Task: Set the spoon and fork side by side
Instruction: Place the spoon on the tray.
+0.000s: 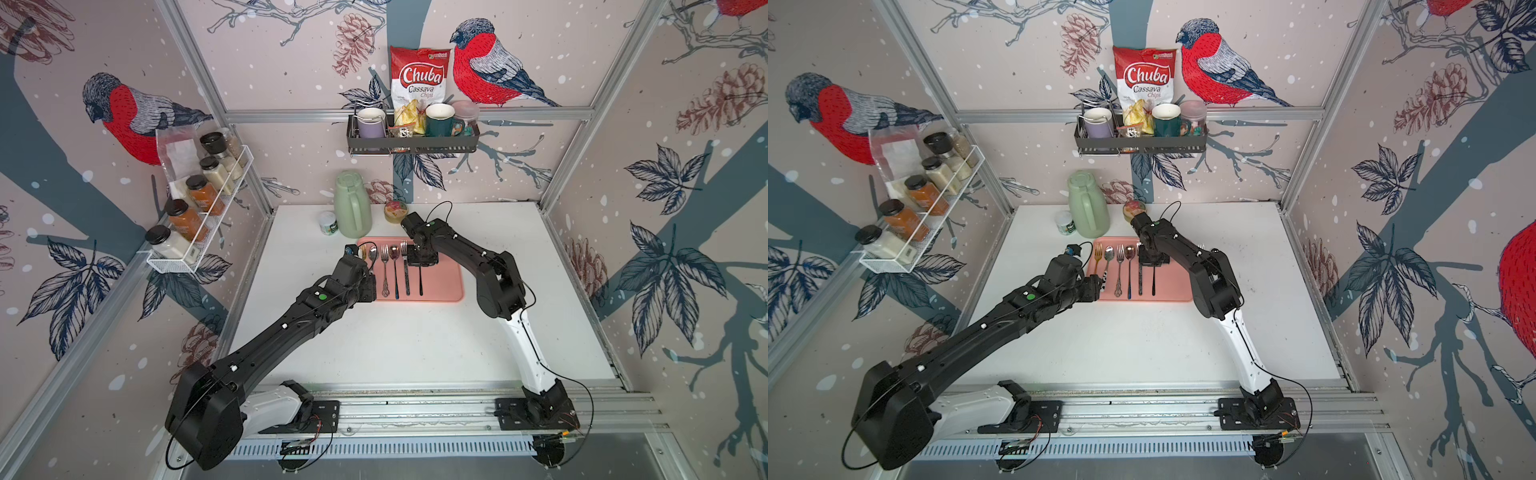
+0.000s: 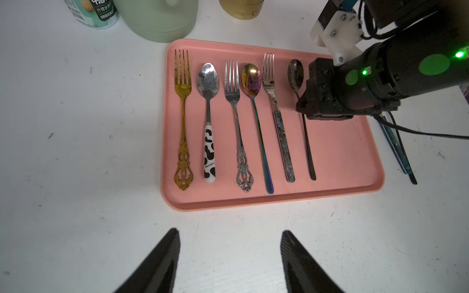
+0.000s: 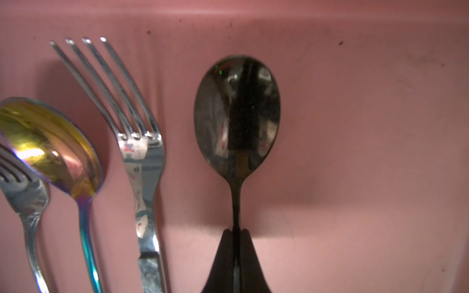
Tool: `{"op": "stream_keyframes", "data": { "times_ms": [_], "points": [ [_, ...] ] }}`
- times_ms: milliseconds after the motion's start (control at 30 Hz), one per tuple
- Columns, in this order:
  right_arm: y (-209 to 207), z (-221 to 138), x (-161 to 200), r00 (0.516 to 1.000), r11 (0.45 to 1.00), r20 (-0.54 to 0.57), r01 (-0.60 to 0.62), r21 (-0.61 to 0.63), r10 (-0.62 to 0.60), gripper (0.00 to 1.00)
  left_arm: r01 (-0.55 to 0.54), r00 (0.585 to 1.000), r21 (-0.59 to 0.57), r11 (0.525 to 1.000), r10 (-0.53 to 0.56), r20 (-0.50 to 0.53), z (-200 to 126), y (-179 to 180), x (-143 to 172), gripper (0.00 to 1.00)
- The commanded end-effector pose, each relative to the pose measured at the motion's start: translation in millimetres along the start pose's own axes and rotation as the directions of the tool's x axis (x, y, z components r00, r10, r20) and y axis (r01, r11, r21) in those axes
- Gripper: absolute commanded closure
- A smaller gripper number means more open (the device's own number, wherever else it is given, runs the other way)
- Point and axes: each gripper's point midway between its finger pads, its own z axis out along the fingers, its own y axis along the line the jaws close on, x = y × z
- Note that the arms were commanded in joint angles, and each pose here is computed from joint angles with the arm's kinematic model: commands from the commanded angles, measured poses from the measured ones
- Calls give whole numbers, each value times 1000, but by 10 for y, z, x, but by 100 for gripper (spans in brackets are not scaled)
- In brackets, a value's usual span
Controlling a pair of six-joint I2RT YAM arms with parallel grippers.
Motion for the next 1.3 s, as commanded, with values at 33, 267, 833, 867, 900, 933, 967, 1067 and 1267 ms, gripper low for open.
{"op": "stream_keyframes", "data": {
  "times_ms": [33, 267, 833, 867, 900, 933, 967, 1067, 1267],
  "points": [
    [58, 43, -9, 999, 999, -4, -43, -4, 43, 93, -13, 1000, 8, 1000, 13, 7, -13, -13, -36, 36],
    [81, 40, -16, 999, 999, -4, -50, -1, 50, 85, -17, 1000, 5, 1000, 17, 5, -23, -3, -34, 35],
    [-29, -1099, -150, 992, 998, 128, 9, -61, -1, 57, -16, 1000, 5, 1000, 16, -8, -28, -25, -68, 33],
    [-97, -1217, -126, 989, 998, 145, 17, -56, -8, 57, -16, 1000, 6, 1000, 16, -9, -26, -29, -69, 33],
    [-165, -1256, -94, 989, 999, 150, 19, -48, -12, 56, -14, 1000, 8, 1000, 15, -10, -25, -34, -71, 33],
    [-244, -1287, -55, 988, 999, 152, 17, -38, -11, 56, -13, 1000, 15, 1000, 13, -9, -24, -49, -80, 32],
    [-324, -1320, -18, 988, 999, 156, 16, -28, -12, 56, -13, 1000, 26, 1000, 14, -11, -15, -68, -78, 33],
    [-606, -1338, 109, 988, 1000, 155, 9, 0, -8, 55, -22, 999, 95, 995, 24, -24, 20, -208, -74, 32],
    [-1259, -1078, 371, 994, 997, 104, -44, 60, 38, 54, -2, 994, 196, 981, 23, -106, 189, -460, 5, 32]
  ]
}}
